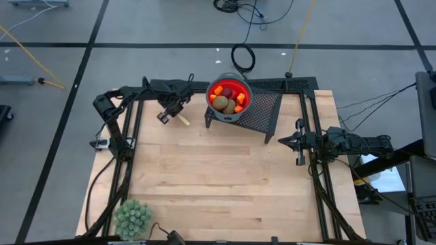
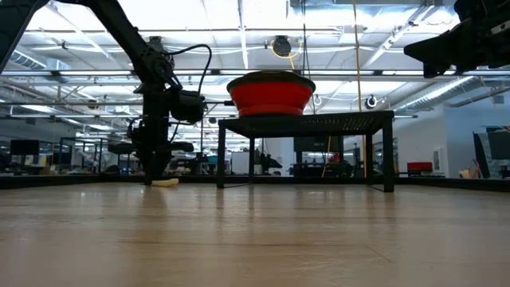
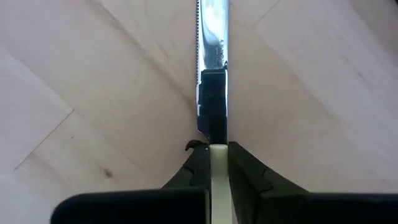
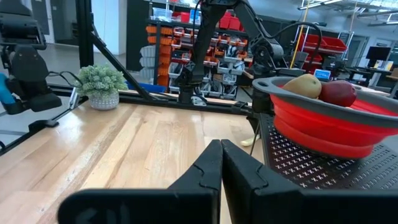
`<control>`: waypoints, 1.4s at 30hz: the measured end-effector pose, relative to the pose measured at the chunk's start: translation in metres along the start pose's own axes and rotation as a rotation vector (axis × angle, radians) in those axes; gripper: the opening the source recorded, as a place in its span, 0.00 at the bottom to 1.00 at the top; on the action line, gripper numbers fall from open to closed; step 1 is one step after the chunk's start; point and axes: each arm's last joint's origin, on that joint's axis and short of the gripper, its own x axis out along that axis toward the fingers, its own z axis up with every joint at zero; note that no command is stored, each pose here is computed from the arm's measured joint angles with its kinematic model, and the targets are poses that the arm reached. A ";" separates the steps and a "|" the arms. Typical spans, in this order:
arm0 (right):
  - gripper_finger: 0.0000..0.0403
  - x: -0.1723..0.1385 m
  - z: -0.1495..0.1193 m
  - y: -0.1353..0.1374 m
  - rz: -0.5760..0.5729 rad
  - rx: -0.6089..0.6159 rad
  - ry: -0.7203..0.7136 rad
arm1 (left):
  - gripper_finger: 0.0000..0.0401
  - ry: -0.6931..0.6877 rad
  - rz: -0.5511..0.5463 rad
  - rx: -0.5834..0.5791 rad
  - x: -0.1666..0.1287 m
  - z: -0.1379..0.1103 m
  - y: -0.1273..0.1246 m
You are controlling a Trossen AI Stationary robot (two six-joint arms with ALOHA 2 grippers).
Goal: Pick & Place Fruit
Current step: Put the knife on the shelf to the right of the strainer bowl
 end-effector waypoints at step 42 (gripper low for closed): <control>0.00 0.000 0.005 0.004 0.148 0.010 -0.064 | 0.09 0.055 -0.140 0.326 -0.113 -0.092 0.091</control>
